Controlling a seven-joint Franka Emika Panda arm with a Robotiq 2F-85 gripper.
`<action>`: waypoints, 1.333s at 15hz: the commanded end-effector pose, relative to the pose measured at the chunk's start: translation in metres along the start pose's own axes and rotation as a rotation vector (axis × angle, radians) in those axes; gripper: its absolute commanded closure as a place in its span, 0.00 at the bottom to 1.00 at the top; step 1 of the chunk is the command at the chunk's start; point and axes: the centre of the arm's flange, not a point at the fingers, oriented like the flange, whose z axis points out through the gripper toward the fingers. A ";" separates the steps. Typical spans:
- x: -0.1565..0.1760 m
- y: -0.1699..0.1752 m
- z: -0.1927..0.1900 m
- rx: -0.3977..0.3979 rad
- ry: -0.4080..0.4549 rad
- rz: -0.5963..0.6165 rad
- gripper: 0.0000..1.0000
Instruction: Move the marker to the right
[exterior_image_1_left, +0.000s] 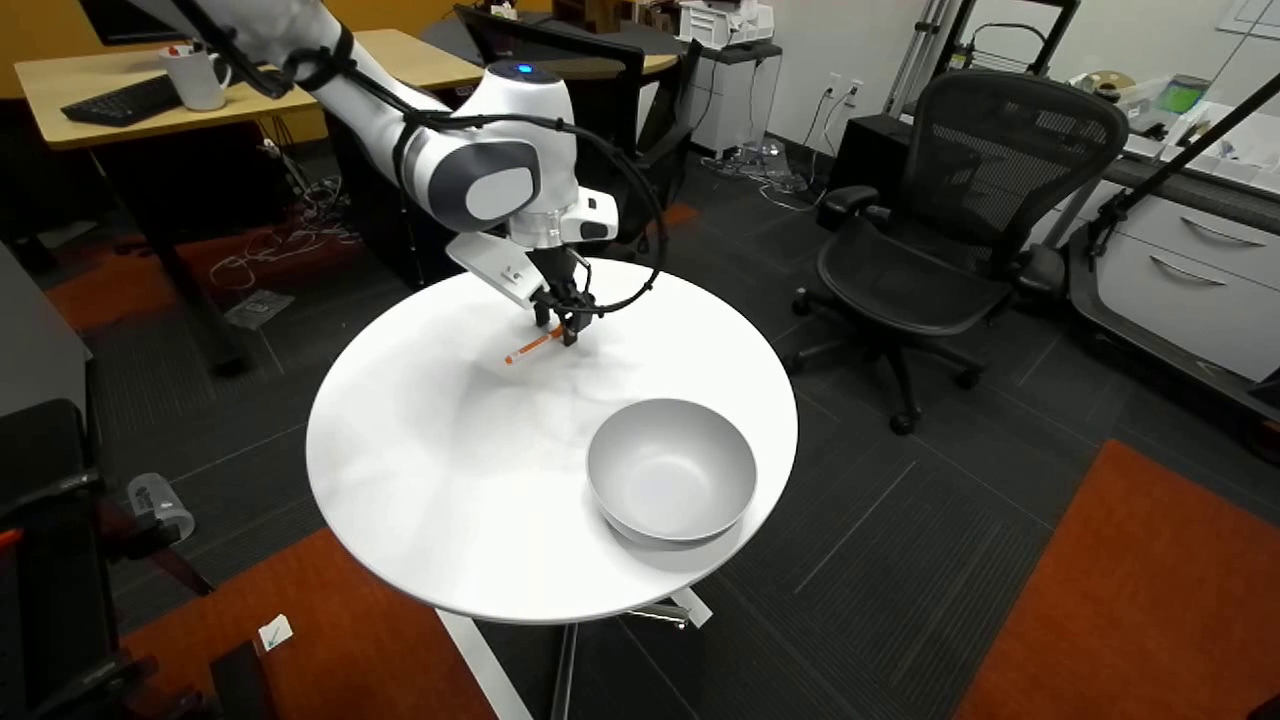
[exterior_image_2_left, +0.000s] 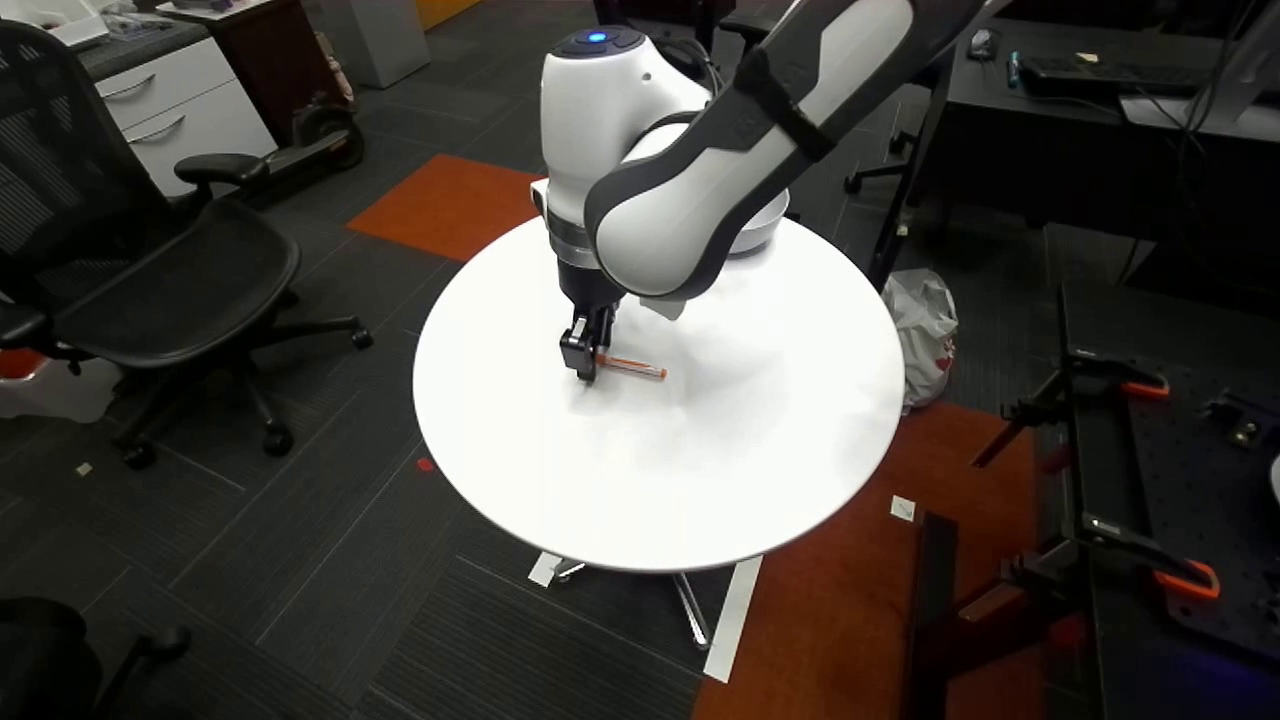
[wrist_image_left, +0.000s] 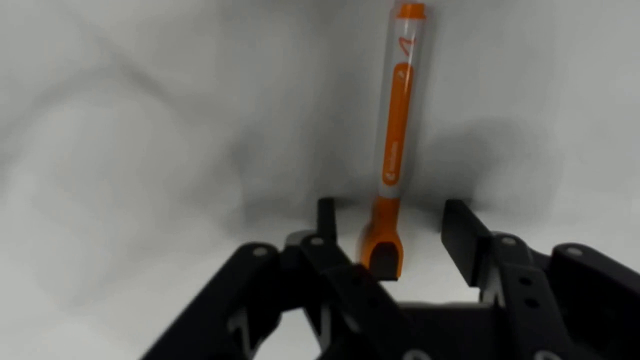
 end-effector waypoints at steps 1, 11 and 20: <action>0.009 -0.001 -0.001 -0.002 -0.019 0.025 0.73; -0.028 0.010 -0.066 0.013 0.018 0.069 0.95; -0.122 0.069 -0.111 0.056 0.004 0.273 0.95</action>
